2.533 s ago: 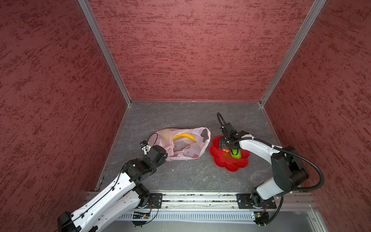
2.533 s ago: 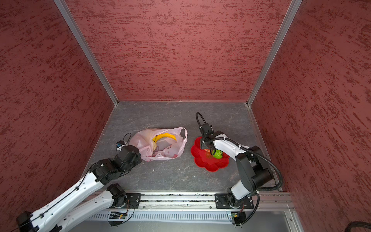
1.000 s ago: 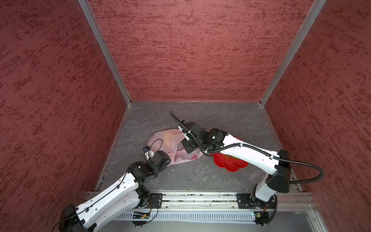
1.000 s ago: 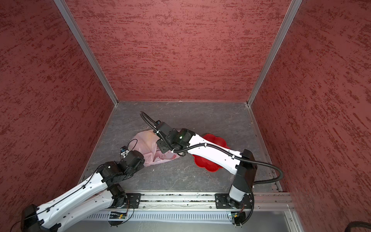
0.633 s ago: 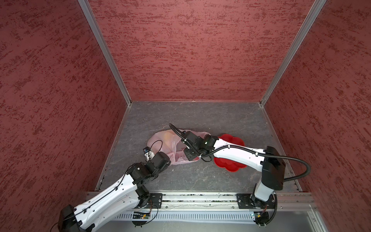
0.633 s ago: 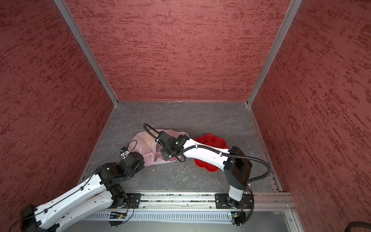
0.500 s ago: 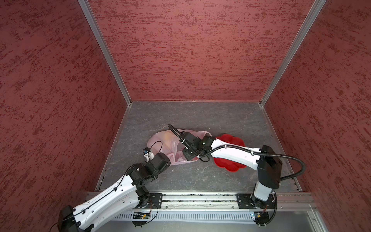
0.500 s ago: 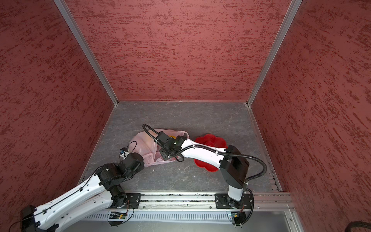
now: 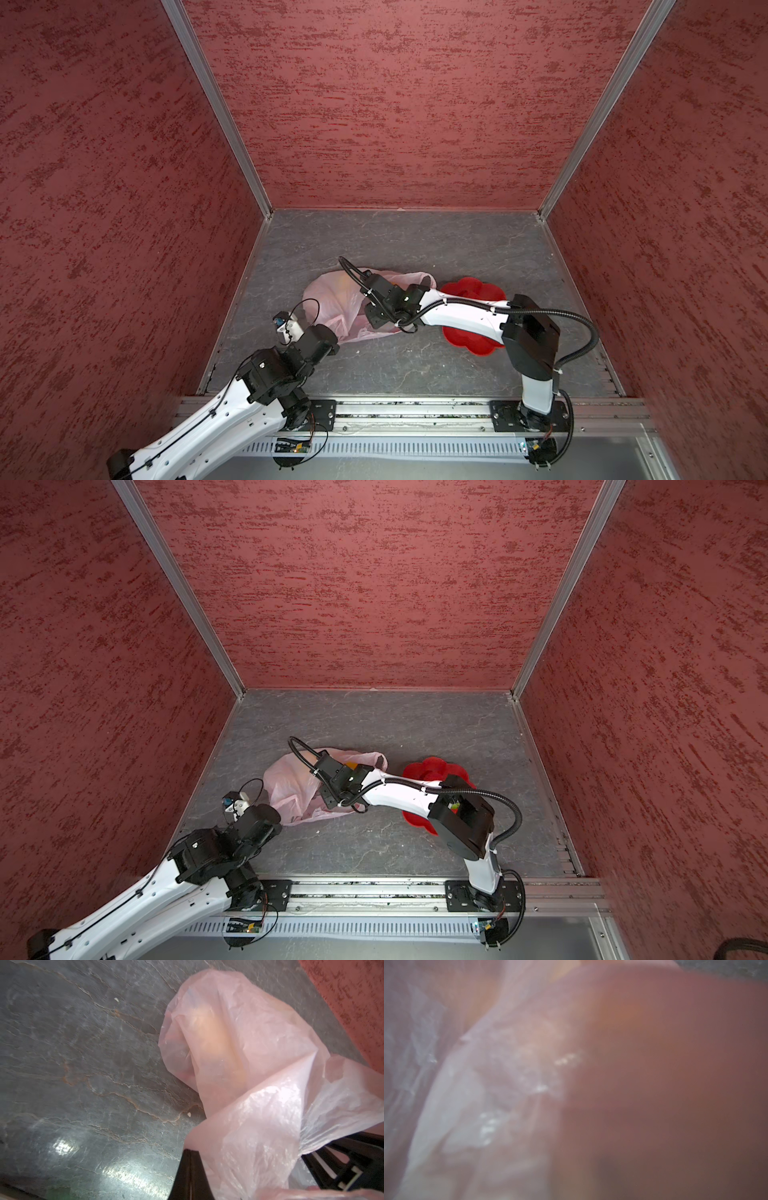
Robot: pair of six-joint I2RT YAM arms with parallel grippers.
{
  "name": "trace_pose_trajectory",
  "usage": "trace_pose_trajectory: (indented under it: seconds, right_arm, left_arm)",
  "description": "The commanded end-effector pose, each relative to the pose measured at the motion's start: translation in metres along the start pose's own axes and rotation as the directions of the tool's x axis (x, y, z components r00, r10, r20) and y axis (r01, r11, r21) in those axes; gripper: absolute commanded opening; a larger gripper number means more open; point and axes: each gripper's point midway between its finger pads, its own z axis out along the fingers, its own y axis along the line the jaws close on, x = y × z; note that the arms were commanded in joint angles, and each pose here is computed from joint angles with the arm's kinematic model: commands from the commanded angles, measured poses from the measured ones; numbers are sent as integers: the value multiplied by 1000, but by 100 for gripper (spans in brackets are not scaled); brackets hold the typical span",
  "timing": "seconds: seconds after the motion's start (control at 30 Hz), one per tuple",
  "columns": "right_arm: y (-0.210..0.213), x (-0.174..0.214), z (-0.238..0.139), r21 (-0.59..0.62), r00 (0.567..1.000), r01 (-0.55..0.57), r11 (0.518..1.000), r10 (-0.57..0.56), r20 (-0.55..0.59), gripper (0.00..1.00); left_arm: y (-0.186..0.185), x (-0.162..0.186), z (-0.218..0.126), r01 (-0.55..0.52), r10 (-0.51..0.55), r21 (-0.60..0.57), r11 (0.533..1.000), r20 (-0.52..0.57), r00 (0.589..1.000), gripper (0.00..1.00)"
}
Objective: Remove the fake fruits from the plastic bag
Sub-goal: 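Move the right gripper back into the pink bag toward the pale fruit, then grasp the pale bun-shaped fruit inside the bag with the right gripper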
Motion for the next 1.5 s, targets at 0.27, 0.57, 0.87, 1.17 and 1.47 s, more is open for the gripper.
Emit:
trace_pose_trajectory:
  seconds: [0.27,0.57,0.87,1.17,1.47]
  right_arm:
    - [18,3,14,-91,998,65,994,-66,-7,37]
    - [40,-43,15,-163,992,-26,986,46,116,64]
    - [48,-73,33,-167,977,-111,980,138,163,82]
    - [41,-76,52,-114,968,-181,977,197,153,99]
    - [28,-72,73,-85,957,-252,964,262,129,98]
  left_arm:
    - [3,-24,-7,106,-104,-12,994,123,987,0]
    - [7,-19,-6,103,-101,-23,994,100,990,0]
    - [11,-13,-5,101,-101,3,995,74,992,0]
    - [11,-8,-3,94,-95,22,995,51,994,0]
    - [12,-7,-3,101,-104,54,993,48,993,0]
